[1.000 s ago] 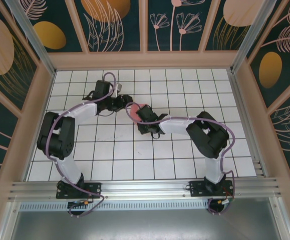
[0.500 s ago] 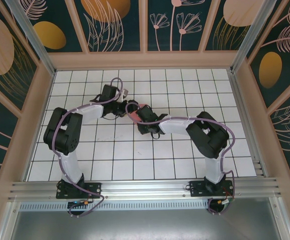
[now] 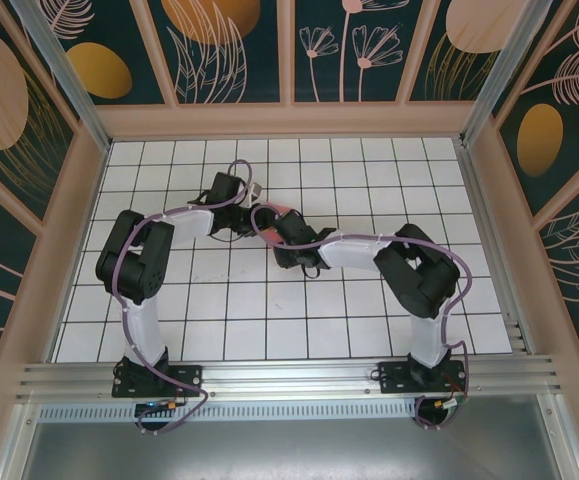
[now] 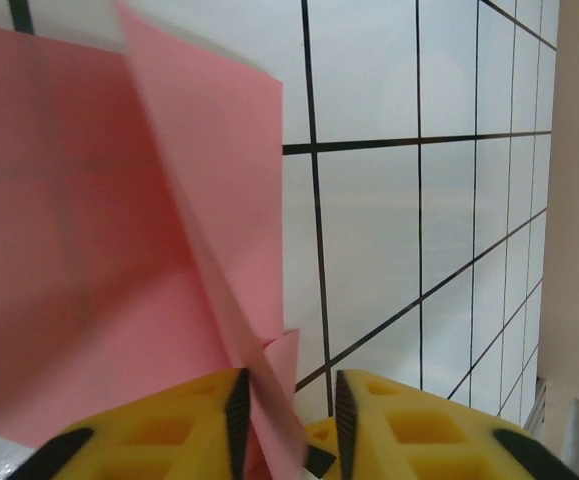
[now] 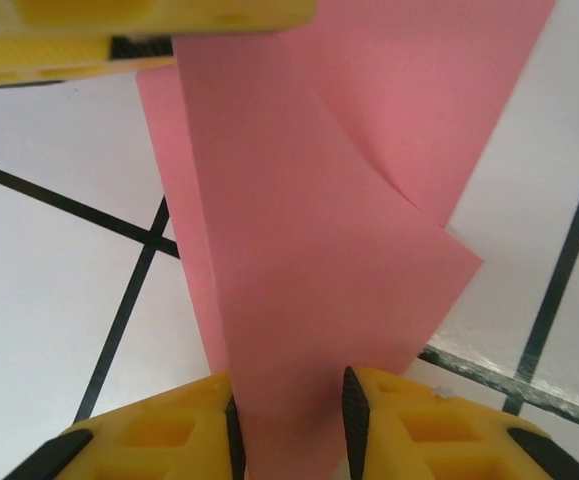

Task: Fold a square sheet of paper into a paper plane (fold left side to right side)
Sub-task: Fourth fold the wing at the center of the table.

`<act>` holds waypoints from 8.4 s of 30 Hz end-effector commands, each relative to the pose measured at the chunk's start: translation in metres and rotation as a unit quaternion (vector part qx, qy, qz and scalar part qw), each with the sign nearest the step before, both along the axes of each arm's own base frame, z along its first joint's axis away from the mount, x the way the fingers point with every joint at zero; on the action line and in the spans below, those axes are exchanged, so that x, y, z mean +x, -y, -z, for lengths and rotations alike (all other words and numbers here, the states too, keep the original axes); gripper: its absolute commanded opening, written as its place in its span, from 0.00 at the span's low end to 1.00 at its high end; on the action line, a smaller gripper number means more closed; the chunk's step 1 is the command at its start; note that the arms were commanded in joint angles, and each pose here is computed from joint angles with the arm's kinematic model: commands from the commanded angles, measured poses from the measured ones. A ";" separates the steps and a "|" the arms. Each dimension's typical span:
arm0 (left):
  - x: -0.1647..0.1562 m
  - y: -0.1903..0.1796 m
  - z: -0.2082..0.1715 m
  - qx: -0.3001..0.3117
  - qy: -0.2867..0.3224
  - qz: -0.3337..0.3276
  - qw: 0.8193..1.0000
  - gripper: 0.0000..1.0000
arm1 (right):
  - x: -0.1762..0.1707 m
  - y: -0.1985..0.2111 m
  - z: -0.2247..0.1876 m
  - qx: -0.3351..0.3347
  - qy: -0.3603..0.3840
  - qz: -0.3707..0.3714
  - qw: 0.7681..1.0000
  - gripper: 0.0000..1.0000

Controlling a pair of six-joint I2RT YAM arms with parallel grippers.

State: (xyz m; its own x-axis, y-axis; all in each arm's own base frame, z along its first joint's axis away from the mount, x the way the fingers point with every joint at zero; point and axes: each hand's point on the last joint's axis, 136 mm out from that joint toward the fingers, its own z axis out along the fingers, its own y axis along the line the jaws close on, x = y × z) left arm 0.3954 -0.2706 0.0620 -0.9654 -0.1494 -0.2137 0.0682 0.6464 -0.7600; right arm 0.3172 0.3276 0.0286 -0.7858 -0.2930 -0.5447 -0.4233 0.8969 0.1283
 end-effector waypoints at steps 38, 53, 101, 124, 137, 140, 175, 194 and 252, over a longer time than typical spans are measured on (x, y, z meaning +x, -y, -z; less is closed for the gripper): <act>0.008 -0.003 -0.020 0.013 0.031 0.004 0.999 0.34 | -0.012 0.002 0.008 -0.064 0.034 0.007 0.997 0.15; 0.016 -0.061 -0.068 0.014 0.078 -0.047 0.996 0.55 | -0.022 -0.002 0.014 -0.028 0.008 -0.008 1.000 0.09; -0.013 -0.003 0.037 0.003 -0.021 0.001 1.000 0.45 | -0.015 0.001 0.012 0.112 -0.068 -0.017 0.991 0.11; -0.018 -0.018 0.067 0.064 -0.045 -0.006 0.997 0.45 | -0.006 -0.005 -0.021 0.178 -0.074 -0.040 0.980 0.25; -0.018 -0.018 0.064 0.064 -0.042 -0.007 0.997 0.45 | 0.042 0.008 -0.068 0.283 -0.076 -0.025 0.956 0.34; -0.018 -0.018 0.063 0.064 -0.042 -0.007 0.997 0.45 | 0.050 0.000 -0.060 0.287 -0.089 -0.024 0.954 0.34; -0.021 -0.020 0.064 0.067 -0.043 -0.008 0.997 0.44 | 0.084 0.010 -0.006 0.249 -0.121 0.033 0.960 0.07; -0.020 -0.020 0.065 0.067 -0.042 -0.008 0.997 0.44 | 0.078 -0.003 0.002 0.251 -0.136 0.014 0.958 0.07; 0.025 -0.003 0.064 0.074 -0.033 0.001 0.997 0.35 | 0.052 0.012 0.045 0.157 -0.170 0.025 0.973 0.09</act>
